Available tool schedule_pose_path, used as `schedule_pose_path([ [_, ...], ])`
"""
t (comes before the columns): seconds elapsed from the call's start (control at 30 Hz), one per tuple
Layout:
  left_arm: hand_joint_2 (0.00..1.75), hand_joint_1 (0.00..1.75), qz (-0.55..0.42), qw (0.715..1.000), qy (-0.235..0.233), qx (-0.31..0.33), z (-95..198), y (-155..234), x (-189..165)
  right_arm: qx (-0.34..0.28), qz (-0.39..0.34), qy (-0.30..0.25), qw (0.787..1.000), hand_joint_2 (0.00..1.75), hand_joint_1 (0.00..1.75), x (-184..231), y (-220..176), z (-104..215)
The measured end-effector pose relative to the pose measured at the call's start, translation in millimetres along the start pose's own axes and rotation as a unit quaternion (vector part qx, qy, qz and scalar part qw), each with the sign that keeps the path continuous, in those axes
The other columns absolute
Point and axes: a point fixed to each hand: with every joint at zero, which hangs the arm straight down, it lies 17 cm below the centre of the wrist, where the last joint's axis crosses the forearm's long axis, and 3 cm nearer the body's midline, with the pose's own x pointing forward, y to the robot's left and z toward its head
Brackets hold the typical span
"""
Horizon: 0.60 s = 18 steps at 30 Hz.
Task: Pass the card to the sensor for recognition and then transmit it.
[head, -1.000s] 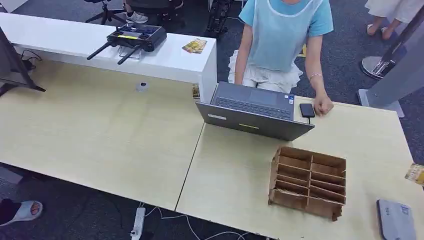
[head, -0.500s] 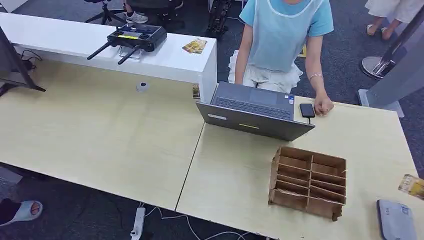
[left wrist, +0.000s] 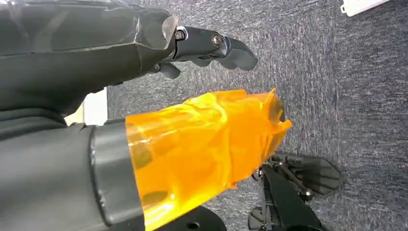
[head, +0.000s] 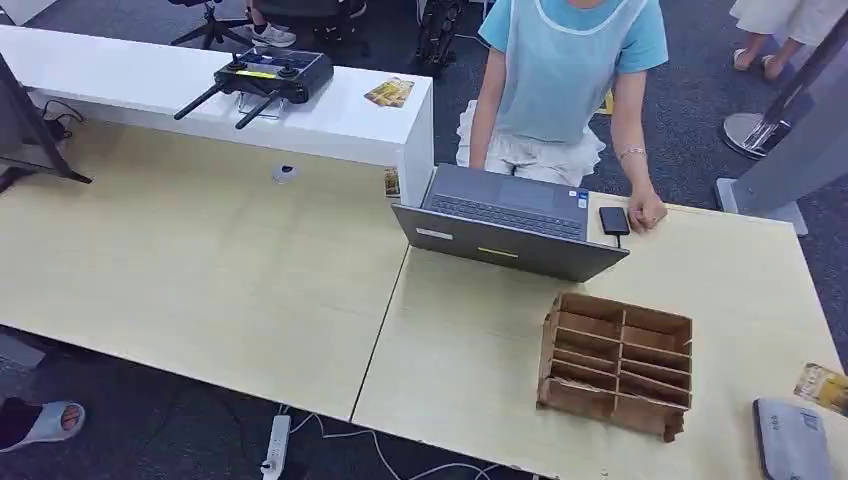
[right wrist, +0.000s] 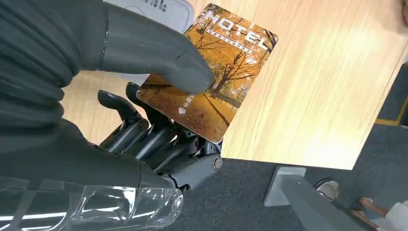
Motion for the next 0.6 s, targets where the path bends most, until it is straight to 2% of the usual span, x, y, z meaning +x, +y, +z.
schedule_pose_path([
  [0.6,0.0,0.0,0.005,1.0,-0.002,-0.003,0,-1,1,0.006,-0.004,0.024,1.0,1.75,1.75,-26,-4,12],
])
